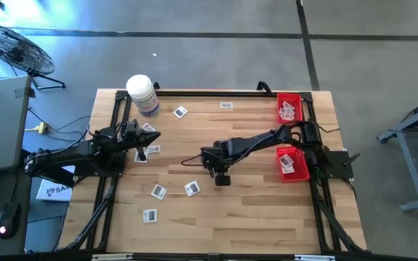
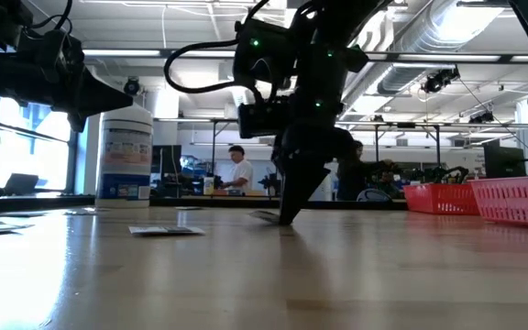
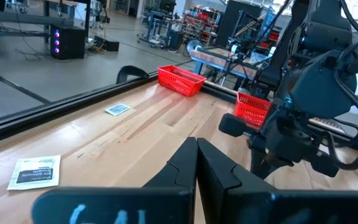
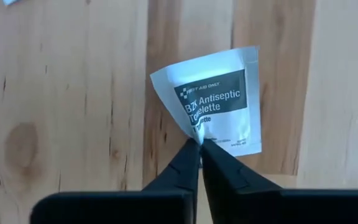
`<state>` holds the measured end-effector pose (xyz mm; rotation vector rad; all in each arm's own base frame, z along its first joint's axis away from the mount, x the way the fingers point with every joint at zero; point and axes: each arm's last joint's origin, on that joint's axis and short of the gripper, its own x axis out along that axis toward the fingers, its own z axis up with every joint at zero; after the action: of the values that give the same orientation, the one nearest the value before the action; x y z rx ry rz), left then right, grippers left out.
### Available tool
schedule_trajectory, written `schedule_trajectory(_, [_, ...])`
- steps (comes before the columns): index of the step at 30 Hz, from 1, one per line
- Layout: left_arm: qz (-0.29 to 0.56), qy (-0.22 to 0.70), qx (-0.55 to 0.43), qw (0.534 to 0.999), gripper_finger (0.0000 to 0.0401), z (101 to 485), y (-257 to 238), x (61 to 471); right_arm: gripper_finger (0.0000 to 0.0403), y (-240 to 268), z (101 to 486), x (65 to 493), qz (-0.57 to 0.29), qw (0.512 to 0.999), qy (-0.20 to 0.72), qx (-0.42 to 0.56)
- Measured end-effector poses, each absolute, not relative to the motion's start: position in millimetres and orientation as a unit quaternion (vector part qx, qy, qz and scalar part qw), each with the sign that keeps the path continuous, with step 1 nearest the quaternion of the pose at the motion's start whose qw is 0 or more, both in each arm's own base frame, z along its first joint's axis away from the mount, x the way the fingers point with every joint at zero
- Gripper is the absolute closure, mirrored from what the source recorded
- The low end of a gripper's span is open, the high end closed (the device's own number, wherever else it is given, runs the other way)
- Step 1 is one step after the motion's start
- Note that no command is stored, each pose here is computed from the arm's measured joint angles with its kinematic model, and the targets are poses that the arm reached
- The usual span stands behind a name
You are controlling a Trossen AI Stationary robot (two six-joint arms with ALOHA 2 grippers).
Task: Pick & Place First Aid Supplies
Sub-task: Put the towelette pack into the bottom basket
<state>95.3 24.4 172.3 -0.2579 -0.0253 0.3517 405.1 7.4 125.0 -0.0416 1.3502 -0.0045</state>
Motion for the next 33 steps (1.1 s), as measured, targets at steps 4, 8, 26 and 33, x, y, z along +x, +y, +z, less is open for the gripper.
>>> schedule_trajectory(4, [0.175, -0.013, -0.128, 0.976, 0.0400, 172.5, 24.4, 95.3, 0.0399, 13.9, 148.1, 392.7, -0.028, 0.774, 0.633, 0.021])
schedule_trajectory(8, [0.175, -0.013, -0.128, 0.976, 0.0400, 172.4, 24.4, 95.3, 0.0401, 20.4, 187.5, 374.6, -0.059, 0.769, 0.634, 0.058])
schedule_trajectory(26, [0.175, -0.013, -0.128, 0.976, 0.0400, 172.5, 24.4, 95.3, 0.0402, 71.8, 246.3, 193.2, -0.244, 0.723, 0.624, 0.169])
schedule_trajectory(33, [0.175, -0.013, -0.128, 0.976, 0.0400, 172.5, 24.4, 95.3, 0.0401, 43.6, 220.9, 138.1, -0.350, 0.680, 0.587, 0.266])
